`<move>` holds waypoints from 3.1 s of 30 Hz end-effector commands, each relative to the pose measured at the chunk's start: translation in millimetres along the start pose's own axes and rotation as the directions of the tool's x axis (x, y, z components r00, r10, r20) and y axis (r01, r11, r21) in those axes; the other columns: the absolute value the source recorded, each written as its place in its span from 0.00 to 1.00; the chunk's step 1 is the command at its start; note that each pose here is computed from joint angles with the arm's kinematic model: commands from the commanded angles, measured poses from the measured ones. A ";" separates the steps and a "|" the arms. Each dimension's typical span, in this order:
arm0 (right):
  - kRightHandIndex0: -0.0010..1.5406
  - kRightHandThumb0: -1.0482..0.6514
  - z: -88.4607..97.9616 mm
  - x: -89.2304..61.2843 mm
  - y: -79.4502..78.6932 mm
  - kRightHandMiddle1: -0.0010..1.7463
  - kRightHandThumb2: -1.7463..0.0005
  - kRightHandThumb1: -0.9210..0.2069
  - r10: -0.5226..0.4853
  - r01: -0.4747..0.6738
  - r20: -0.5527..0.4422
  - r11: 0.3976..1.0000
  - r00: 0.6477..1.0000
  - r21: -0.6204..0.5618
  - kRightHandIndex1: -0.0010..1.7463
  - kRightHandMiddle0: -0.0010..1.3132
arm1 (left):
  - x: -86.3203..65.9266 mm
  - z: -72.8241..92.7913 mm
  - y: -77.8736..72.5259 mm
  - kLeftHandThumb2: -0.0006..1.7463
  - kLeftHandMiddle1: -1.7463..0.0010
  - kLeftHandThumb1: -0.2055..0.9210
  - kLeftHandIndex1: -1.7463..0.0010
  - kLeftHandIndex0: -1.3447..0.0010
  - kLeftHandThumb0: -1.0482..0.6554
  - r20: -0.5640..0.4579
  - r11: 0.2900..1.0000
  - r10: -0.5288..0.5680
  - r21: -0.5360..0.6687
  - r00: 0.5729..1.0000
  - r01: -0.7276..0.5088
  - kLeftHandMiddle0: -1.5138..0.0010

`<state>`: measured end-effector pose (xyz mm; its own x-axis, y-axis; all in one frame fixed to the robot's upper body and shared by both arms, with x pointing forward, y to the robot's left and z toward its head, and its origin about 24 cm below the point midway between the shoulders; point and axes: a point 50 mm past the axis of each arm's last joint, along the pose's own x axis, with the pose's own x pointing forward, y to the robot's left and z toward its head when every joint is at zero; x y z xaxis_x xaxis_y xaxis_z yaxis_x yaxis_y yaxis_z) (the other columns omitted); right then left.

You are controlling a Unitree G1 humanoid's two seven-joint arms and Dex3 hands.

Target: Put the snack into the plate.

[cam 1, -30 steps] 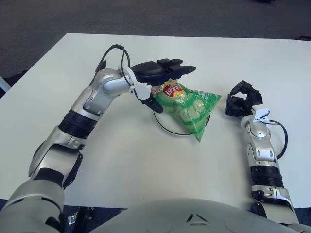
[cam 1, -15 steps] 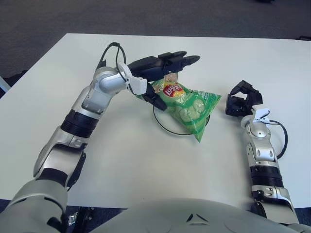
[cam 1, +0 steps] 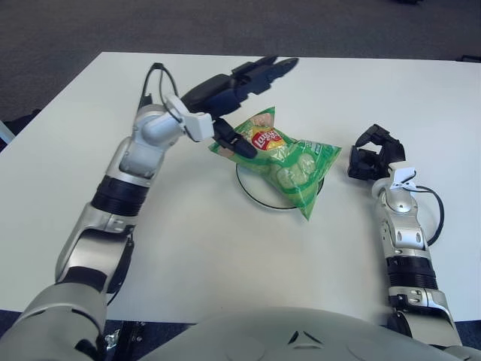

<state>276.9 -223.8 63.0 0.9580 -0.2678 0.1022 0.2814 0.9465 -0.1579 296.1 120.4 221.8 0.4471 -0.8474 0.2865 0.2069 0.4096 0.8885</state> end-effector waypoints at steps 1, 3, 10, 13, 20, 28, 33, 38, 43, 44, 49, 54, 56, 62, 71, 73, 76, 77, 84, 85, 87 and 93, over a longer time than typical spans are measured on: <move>0.86 0.30 -38.1 -24.4 3.1 1.00 0.16 0.65 -0.003 0.005 -0.158 1.000 0.987 0.012 1.00 0.55 | -13.8 -8.2 15.9 0.21 1.00 0.83 1.00 1.00 0.02 -0.053 1.000 0.028 0.001 0.998 -0.028 1.00; 0.86 0.30 -38.1 -24.4 3.1 1.00 0.16 0.65 -0.003 0.005 -0.158 1.000 0.987 0.013 1.00 0.55 | -16.6 -10.6 19.5 0.21 1.00 0.83 1.00 1.00 0.02 -0.065 0.999 0.035 -0.001 0.997 -0.036 1.00; 0.86 0.30 -38.6 -24.6 2.6 1.00 0.16 0.65 0.003 -0.002 -0.152 1.000 0.988 0.010 1.00 0.55 | -38.6 -32.2 31.0 0.21 1.00 0.82 1.00 1.00 0.05 -0.240 0.991 0.134 0.008 0.962 -0.136 1.00; 0.86 0.30 -38.6 -24.7 2.3 1.00 0.16 0.65 0.005 -0.004 -0.152 1.000 0.988 0.011 1.00 0.55 | -47.8 -42.2 31.1 0.22 1.00 0.83 1.00 1.00 0.03 -0.290 0.982 0.186 0.022 0.939 -0.188 1.00; 0.86 0.30 -39.1 -24.9 1.4 1.00 0.16 0.65 -0.001 0.003 -0.161 1.000 0.987 0.015 1.00 0.55 | -57.3 -80.2 19.5 0.20 1.00 0.95 1.00 1.00 0.00 -0.333 0.804 0.330 -0.391 0.883 -0.448 1.00; 0.86 0.30 -39.1 -25.2 1.3 1.00 0.16 0.65 0.002 0.000 -0.160 1.000 0.987 0.010 1.00 0.55 | -59.4 -86.5 8.6 0.40 0.97 1.00 0.98 0.99 0.00 -0.344 0.553 0.397 -0.650 0.851 -0.521 0.96; 0.86 0.30 -39.2 -25.3 1.3 1.00 0.16 0.65 0.005 -0.004 -0.157 1.000 0.988 0.007 1.00 0.55 | -66.1 -88.3 4.7 0.47 0.76 1.00 0.72 1.00 0.00 -0.391 0.567 0.405 -0.601 0.827 -0.563 0.92; 0.86 0.30 -38.6 -25.5 2.0 1.00 0.16 0.65 0.006 -0.006 -0.156 1.000 0.988 0.005 1.00 0.55 | -71.1 -90.5 3.8 0.57 0.23 1.00 0.16 0.91 0.00 -0.421 0.590 0.394 -0.566 0.817 -0.576 0.77; 0.86 0.30 -38.4 -25.6 2.5 1.00 0.16 0.65 0.006 -0.005 -0.153 1.000 0.988 0.005 1.00 0.55 | -74.3 -90.4 2.3 0.61 0.04 1.00 0.03 0.76 0.00 -0.460 0.579 0.415 -0.532 0.785 -0.618 0.63; 0.86 0.30 -38.4 -25.6 2.6 1.00 0.16 0.65 0.006 -0.005 -0.153 1.000 0.988 0.005 1.00 0.55 | -75.7 -89.7 1.0 0.62 0.03 1.00 0.02 0.65 0.00 -0.475 0.565 0.427 -0.524 0.769 -0.637 0.55; 0.86 0.30 -38.9 -25.6 2.5 1.00 0.16 0.65 0.006 -0.006 -0.151 1.000 0.989 0.005 1.00 0.55 | -77.8 -83.4 -7.7 0.63 0.00 1.00 0.00 0.34 0.03 -0.540 0.434 0.505 -0.515 0.673 -0.739 0.31; 0.86 0.30 -39.0 -26.1 3.1 1.00 0.16 0.65 0.006 -0.006 -0.150 1.000 0.989 0.005 1.00 0.55 | -83.4 -82.2 -17.5 0.61 0.00 1.00 0.00 0.19 0.08 -0.596 0.289 0.547 -0.525 0.588 -0.801 0.18; 0.86 0.30 -38.9 -26.1 3.2 1.00 0.16 0.65 0.008 -0.007 -0.148 1.000 0.989 0.007 1.00 0.55 | -85.0 -81.0 -22.8 0.59 0.00 1.00 0.00 0.15 0.11 -0.613 0.253 0.553 -0.522 0.565 -0.815 0.14; 0.86 0.30 -38.7 -26.8 3.8 1.00 0.16 0.65 0.010 -0.008 -0.147 1.000 0.989 0.014 1.00 0.55 | -88.6 -77.1 -34.2 0.57 0.00 0.96 0.00 0.12 0.19 -0.644 0.251 0.544 -0.487 0.538 -0.836 0.10; 0.87 0.30 -36.0 -29.6 5.6 1.00 0.16 0.65 0.016 -0.013 -0.128 1.000 0.992 0.029 1.00 0.55 | -108.4 -71.7 -61.7 0.69 0.00 0.79 0.00 0.14 0.28 -0.731 0.266 0.488 -0.395 0.477 -0.879 0.10; 0.88 0.30 -36.1 -29.6 5.5 1.00 0.15 0.66 0.012 -0.008 -0.129 0.999 0.992 0.032 1.00 0.55 | -111.5 -69.3 -69.1 0.70 0.00 0.77 0.00 0.15 0.29 -0.755 0.253 0.468 -0.384 0.460 -0.888 0.10; 0.88 0.30 -35.9 -29.4 5.4 1.00 0.14 0.67 0.006 -0.002 -0.126 1.000 0.992 0.032 1.00 0.56 | -113.4 -66.6 -75.9 0.71 0.00 0.75 0.00 0.16 0.29 -0.773 0.242 0.450 -0.377 0.448 -0.894 0.11; 0.88 0.30 -35.9 -29.4 5.3 1.00 0.14 0.67 0.003 0.000 -0.124 1.000 0.992 0.031 1.00 0.57 | -114.4 -65.1 -80.6 0.72 0.00 0.75 0.00 0.16 0.30 -0.783 0.237 0.439 -0.373 0.441 -0.897 0.11; 0.90 0.28 -36.2 -30.1 5.2 1.00 0.09 0.73 -0.001 0.005 -0.115 0.999 0.993 0.035 1.00 0.61 | -120.1 -61.6 -104.3 0.73 0.00 0.73 0.00 0.17 0.30 -0.844 0.241 0.366 -0.321 0.392 -0.916 0.11; 0.90 0.28 -36.3 -30.2 5.1 1.00 0.09 0.73 0.000 0.003 -0.112 0.999 0.994 0.033 1.00 0.61 | -120.8 -62.1 -105.5 0.73 0.00 0.73 0.00 0.17 0.30 -0.848 0.243 0.362 -0.315 0.387 -0.917 0.11; 0.90 0.27 -36.9 -30.0 4.2 1.00 0.08 0.75 0.009 -0.007 -0.102 1.000 0.995 0.023 1.00 0.62 | -122.7 -63.2 -109.6 0.74 0.00 0.73 0.00 0.17 0.30 -0.857 0.242 0.354 -0.301 0.373 -0.922 0.10; 0.90 0.26 -37.9 -28.6 3.2 1.00 0.05 0.78 0.023 -0.021 -0.089 0.999 0.996 0.031 1.00 0.65 | -124.2 -63.7 -117.4 0.73 0.00 0.73 0.00 0.16 0.30 -0.873 0.221 0.345 -0.282 0.345 -0.934 0.10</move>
<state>275.4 -220.4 68.6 0.9556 -0.2334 0.1798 0.2609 0.9539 -0.1481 282.8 202.2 84.1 0.9779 0.1100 0.1780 -0.0853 0.9863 -0.1409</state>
